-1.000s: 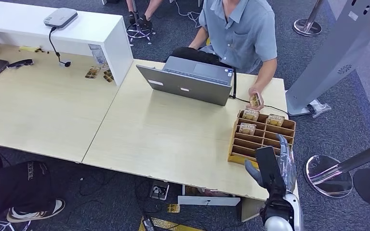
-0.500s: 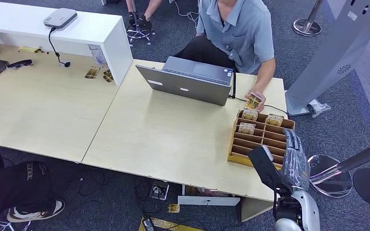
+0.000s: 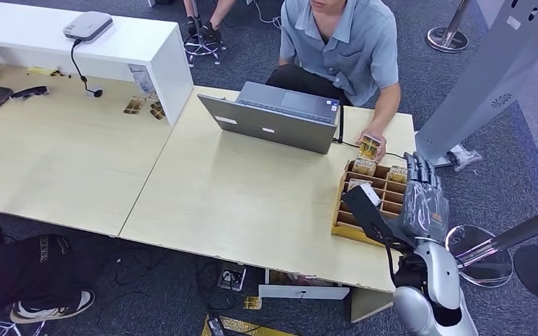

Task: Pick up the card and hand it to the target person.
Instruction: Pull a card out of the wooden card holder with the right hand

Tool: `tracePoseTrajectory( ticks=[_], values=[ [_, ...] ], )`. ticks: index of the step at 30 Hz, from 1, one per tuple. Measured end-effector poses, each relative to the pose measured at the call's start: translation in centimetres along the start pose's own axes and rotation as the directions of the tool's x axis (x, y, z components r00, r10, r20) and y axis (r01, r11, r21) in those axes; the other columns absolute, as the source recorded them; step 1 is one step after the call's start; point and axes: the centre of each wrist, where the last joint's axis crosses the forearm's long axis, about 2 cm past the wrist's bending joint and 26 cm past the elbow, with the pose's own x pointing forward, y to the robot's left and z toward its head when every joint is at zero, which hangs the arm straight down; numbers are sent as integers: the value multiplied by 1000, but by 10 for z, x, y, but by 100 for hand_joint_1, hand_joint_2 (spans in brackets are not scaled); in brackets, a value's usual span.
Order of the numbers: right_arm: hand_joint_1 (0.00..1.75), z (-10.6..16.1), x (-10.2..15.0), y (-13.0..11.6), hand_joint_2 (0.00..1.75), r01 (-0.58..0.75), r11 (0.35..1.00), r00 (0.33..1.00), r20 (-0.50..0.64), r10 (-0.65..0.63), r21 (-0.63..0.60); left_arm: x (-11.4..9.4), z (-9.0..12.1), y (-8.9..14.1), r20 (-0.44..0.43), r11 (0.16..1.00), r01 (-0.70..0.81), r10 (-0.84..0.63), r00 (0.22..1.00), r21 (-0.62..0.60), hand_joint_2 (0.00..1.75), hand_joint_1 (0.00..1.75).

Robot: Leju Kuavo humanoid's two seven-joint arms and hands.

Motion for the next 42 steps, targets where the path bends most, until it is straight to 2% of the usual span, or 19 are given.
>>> tracePoseTrajectory(
  ticks=[4,5,8,9,18,26,31,42],
  values=[
    [0,-10,4,-2,175,-65,998,998,4,65,9,2,-2,1,-1,1000,10,-10,1000,-5,0,0],
    [9,-12,5,-2,175,-79,997,997,5,79,11,2,-2,1,-2,1000,11,-11,1000,-6,0,0],
    [140,-17,7,-3,175,-99,995,995,14,99,14,3,-3,2,-1,1000,15,-15,1000,-7,0,0],
    [175,-18,8,-3,175,-104,994,994,16,104,16,4,-3,2,0,1000,17,-17,1000,-8,0,0],
    [175,-33,7,2,175,-141,989,990,22,141,49,5,-4,3,5,1000,26,-26,1000,-13,0,0],
    [175,-37,5,8,175,-159,985,987,21,157,72,6,-5,4,8,1000,28,-28,1000,-13,0,0],
    [149,-38,4,12,175,-170,982,985,22,169,87,7,-6,4,9,999,30,-30,1000,-14,0,0],
    [140,-48,3,17,175,-196,975,981,30,194,107,7,-6,4,12,999,39,-39,999,-23,0,0]
  ],
)
